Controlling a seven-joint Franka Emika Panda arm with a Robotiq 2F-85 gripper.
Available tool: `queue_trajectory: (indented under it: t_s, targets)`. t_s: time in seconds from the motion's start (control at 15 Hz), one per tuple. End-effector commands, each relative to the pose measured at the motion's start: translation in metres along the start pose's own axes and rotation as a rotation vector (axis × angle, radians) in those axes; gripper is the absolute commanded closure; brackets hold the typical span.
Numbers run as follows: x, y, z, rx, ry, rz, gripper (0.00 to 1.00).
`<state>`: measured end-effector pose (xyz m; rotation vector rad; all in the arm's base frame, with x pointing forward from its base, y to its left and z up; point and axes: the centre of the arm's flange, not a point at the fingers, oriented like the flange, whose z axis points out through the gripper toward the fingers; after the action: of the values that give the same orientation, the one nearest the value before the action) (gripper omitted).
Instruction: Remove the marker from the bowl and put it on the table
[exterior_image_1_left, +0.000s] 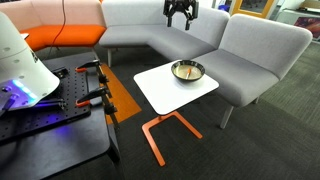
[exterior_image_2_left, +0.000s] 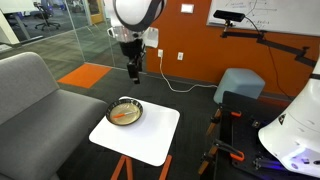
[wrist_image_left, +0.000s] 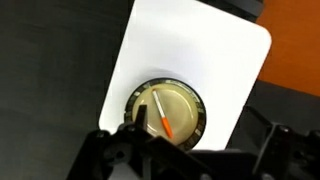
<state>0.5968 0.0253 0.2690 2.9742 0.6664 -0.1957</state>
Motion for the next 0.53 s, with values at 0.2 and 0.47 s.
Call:
queue_trajectory:
  t_s: [0.2, 0.47]
  targets:
    - [0.09, 0.012, 0.054, 0.025, 0.016, -0.062, 0.0]
    - [0.087, 0.006, 0.078, 0.037, 0.01, -0.081, 0.0]
